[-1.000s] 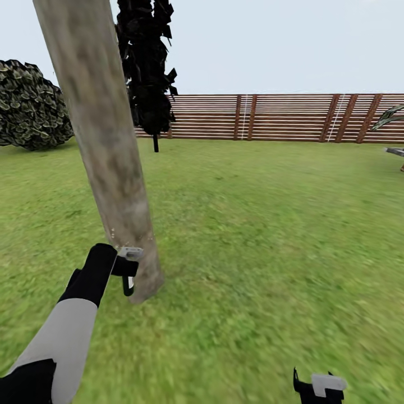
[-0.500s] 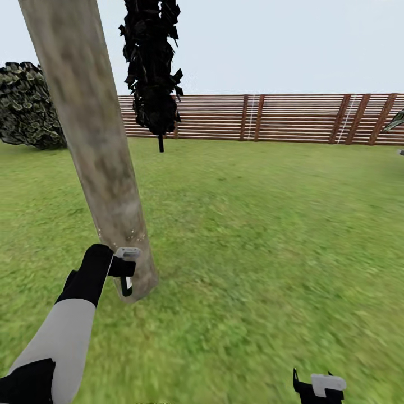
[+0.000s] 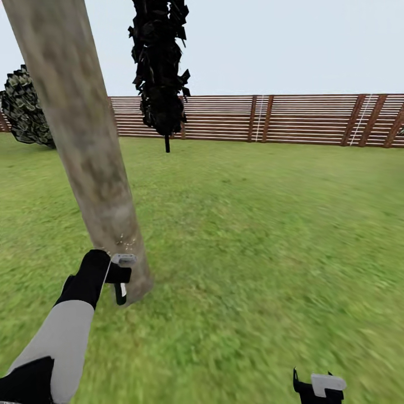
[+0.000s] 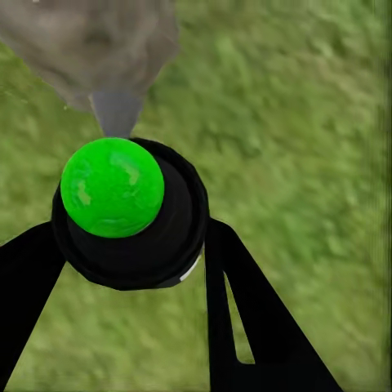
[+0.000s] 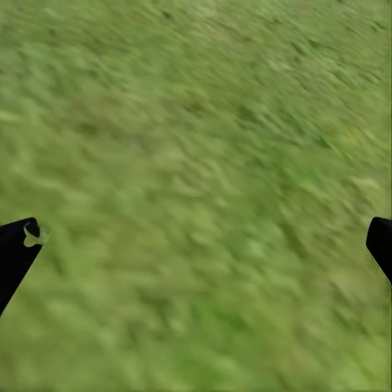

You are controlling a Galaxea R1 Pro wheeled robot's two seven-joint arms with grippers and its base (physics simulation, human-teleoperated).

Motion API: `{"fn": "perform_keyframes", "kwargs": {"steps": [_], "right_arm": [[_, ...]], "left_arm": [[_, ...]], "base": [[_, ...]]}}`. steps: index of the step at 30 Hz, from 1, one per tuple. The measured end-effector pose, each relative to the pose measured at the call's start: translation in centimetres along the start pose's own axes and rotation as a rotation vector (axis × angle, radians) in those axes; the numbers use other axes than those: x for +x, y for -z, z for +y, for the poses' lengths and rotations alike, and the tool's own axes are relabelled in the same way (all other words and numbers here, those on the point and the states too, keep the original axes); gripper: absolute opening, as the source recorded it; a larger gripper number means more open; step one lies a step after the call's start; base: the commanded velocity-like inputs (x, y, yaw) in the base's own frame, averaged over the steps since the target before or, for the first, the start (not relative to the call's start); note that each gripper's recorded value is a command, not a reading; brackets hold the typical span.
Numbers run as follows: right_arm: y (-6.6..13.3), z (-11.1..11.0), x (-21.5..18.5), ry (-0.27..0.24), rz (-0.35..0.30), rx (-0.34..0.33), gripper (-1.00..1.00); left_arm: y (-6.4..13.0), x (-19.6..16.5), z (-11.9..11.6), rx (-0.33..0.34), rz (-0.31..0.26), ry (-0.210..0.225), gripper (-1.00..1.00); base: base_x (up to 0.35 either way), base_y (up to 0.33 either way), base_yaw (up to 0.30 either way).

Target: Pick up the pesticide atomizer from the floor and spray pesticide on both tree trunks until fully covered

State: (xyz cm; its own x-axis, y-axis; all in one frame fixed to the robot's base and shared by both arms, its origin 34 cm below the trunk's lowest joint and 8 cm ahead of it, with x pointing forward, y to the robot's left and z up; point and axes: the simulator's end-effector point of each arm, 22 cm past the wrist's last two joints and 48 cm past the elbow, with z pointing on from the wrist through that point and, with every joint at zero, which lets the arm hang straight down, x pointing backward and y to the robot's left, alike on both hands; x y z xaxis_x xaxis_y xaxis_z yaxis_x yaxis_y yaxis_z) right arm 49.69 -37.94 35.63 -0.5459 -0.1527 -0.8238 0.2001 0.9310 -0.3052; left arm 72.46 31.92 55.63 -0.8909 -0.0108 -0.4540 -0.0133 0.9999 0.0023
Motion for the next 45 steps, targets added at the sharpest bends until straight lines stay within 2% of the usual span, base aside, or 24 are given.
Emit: {"fn": "perform_keyframes", "kwargs": {"steps": [3,7,9,11,14,17,21,25,28,30,31,32,35,36,37,40,41,43,45], "right_arm": [[0.0,0.0,0.0,0.0,0.0,0.0,1.0],[0.0,0.0,0.0,0.0,0.0,0.0,1.0],[0.0,0.0,0.0,0.0,0.0,0.0,1.0],[0.0,0.0,0.0,0.0,0.0,0.0,1.0],[0.0,0.0,0.0,0.0,0.001,0.0,1.0],[0.0,0.0,0.0,0.0,0.0,0.0,1.0],[0.0,0.0,0.0,0.0,0.0,0.0,1.0],[0.0,0.0,0.0,0.0,0.0,0.0,1.0],[0.0,0.0,0.0,0.0,0.0,-0.001,1.0],[0.0,0.0,0.0,0.0,0.001,-0.002,1.0],[0.0,0.1,0.0,0.0,0.001,-0.002,1.0],[0.0,0.1,0.0,0.0,0.001,-0.002,1.0],[0.0,0.0,0.0,0.0,0.001,-0.002,1.0],[0.0,0.0,0.0,0.0,0.001,-0.002,1.0],[0.0,0.0,0.0,0.0,0.001,-0.001,1.0],[0.0,0.1,0.0,0.0,0.001,-0.002,1.0],[0.0,0.0,0.0,0.0,0.001,-0.002,1.0],[0.0,0.1,0.0,0.0,0.001,-0.002,1.0],[0.0,0.1,0.0,0.0,0.001,-0.002,1.0]], "left_arm": [[-1.1,2.5,0.7,-0.001,0.042,0.018,-1.0],[-1.6,3.4,1.0,-0.001,0.053,0.028,-1.0],[-1.6,3.5,1.1,-0.005,0.054,0.028,-1.0],[-1.7,3.7,1.7,-0.035,0.06,0.023,-1.0],[-3.1,5.6,1.8,-0.057,0.08,0.005,-1.0],[-4.3,6.1,1.4,-0.049,0.052,0.002,-1.0],[-4.5,6.1,-0.3,-0.02,0.042,0.012,-1.0],[-4.5,6.1,0.1,-0.026,0.038,0.015,-1.0],[-4.4,6.7,4.1,-0.071,0.039,0.075,-1.0],[-4.2,7.3,6.4,-0.099,0.044,0.097,-1.0],[-4.4,8.8,8.0,-0.121,0.065,0.106,-1.0],[-4.6,9.7,8.4,-0.123,0.074,0.111,-1.0],[-4.9,10.4,7.9,-0.115,0.081,0.107,-1.0],[-5.7,11.0,4.9,-0.073,0.094,0.097,-1.0],[-6.0,11.1,3.0,-0.041,0.098,0.103,-1.0],[-6.4,11.1,-0.2,-0.003,0.098,0.086,-1.0],[-6.6,10.6,-1.5,0.017,0.075,0.078,-1.0],[-6.8,9.9,-2.0,0.018,0.038,0.055,-1.0],[-7.0,10.1,-1.6,0.003,0.034,0.045,-1.0]], "base": [[0.214,-0.209,0.229],[0.062,-0.258,0.271],[0.008,-0.273,0.277],[0.002,-0.275,0.278],[0.021,-0.275,0.226],[0.139,-0.257,0.043],[0.22,-0.205,0.007],[0.219,-0.141,0.001],[0.048,-0.021,0.0],[0.013,-0.006,0.0],[0.004,-0.002,0.0],[0.002,-0.001,0.0],[0.001,0.0,0.056],[0.0,0.0,0.219],[0.0,0.0,0.24],[0.0,0.0,0.268],[0.0,0.0,0.275],[0.0,0.0,0.276],[0.0,0.0,0.218]]}}
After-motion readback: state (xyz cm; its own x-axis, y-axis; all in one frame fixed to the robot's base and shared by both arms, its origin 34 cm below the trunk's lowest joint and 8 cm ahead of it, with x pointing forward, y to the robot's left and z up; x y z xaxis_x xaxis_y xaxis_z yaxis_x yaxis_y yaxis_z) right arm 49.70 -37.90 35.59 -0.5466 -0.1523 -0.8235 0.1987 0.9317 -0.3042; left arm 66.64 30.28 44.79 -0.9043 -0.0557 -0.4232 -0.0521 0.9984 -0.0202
